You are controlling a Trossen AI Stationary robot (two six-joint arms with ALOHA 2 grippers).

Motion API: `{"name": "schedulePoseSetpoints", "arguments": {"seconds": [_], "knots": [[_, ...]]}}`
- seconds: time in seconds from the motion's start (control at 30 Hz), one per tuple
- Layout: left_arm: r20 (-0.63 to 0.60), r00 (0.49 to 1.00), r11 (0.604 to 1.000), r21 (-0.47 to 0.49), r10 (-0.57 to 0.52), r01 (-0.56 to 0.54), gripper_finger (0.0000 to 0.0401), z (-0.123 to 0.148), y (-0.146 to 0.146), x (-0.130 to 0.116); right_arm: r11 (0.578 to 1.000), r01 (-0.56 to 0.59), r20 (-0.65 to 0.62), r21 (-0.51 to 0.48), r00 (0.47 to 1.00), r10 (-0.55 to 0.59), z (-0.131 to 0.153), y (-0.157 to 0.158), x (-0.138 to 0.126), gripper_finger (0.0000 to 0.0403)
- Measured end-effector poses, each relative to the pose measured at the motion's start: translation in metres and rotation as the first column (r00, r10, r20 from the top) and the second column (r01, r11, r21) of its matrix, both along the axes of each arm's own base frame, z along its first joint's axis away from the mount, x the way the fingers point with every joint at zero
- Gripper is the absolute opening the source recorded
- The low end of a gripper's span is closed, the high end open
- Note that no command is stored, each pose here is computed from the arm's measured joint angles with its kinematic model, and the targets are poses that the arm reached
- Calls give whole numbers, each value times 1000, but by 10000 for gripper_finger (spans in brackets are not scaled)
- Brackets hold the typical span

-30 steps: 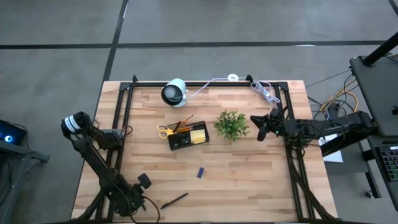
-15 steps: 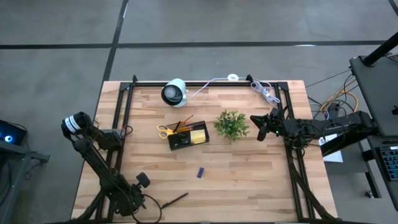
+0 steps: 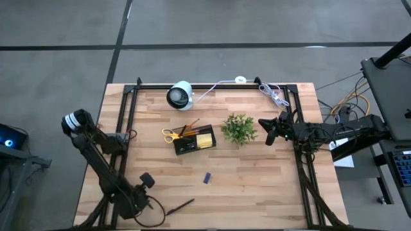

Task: Pick and place office supplies into organizer
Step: Put the left black pen in the black desk organizer

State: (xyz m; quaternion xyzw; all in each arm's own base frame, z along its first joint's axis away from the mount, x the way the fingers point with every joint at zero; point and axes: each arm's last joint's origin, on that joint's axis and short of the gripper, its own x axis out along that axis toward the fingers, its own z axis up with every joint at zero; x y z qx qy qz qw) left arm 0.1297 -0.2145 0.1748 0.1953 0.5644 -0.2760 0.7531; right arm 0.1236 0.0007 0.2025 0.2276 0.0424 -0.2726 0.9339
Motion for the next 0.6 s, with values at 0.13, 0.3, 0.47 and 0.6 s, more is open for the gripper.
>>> {"name": "schedulePoseSetpoints", "arguments": {"seconds": [0.13, 0.3, 0.47, 0.6], "knots": [[52, 995, 997, 4, 80, -80, 13, 6, 8, 7, 1000, 0, 0, 0, 1000, 0, 0, 0, 0, 13], [135, 936, 944, 20, 325, -330, 13, 12, 25, 18, 1000, 0, 0, 0, 1000, 0, 0, 0, 0, 13], [220, 805, 831, -53, 551, -554, 13, 18, 38, 30, 1000, 0, 1, 0, 1000, 0, 0, 0, 0, 13], [285, 719, 767, -109, 633, -632, 13, 25, 46, 37, 1000, 0, 1, 0, 1000, 0, 0, 0, 0, 13]]}}
